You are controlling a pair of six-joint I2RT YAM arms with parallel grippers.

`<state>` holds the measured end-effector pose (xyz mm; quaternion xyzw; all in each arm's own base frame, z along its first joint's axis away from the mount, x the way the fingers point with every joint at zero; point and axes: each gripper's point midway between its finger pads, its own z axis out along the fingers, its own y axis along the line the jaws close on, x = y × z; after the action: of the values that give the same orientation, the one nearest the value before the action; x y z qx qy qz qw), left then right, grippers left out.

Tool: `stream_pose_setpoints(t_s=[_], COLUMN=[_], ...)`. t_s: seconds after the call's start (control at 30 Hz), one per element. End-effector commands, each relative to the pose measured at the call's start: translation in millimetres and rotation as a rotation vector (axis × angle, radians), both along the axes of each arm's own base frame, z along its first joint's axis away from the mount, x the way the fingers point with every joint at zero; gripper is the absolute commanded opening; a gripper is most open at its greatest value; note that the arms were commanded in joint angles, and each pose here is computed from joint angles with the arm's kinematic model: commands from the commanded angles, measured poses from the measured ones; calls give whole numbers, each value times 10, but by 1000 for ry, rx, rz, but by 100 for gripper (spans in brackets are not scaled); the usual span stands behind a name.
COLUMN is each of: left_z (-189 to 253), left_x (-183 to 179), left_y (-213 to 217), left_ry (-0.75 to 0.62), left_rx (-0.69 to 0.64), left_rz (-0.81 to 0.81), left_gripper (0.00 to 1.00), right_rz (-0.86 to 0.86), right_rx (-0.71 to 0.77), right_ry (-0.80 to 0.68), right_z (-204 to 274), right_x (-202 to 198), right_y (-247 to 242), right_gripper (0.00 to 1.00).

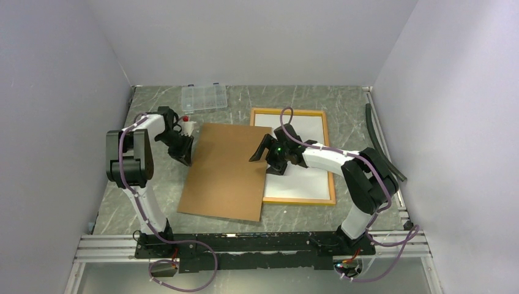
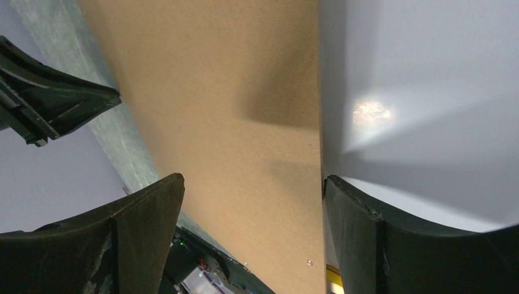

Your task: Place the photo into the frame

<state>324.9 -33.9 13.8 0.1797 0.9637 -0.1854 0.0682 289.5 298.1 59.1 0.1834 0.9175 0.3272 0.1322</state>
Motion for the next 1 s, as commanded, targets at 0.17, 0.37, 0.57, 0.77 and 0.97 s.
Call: stream_pose_setpoints(t_s=[0.17,0.37,0.57,0.77,0.97], left_z=[-367,-400,-395,-329,-198], left_x=[-110,-144,-189,-180,-123], left_y=[-188,-335,-385,-417,-441], left_ry=[53,75,98,92,69], left_rx=[-16,-32,-63,-83,-99], left_rz=[-30,-79,-100,-114,-121], left_gripper=[24,20,16,16,16], right_rz=[13,53,49,92,150], right_rx=[109,201,311,413,510], right_ry=[-53,-57,-70,-195,-270], right_z=[235,271,382,950,1316], right_x=[100,64,53,101,1], right_y=[161,288,377,460,532], right_gripper=[81,78,66,59,54])
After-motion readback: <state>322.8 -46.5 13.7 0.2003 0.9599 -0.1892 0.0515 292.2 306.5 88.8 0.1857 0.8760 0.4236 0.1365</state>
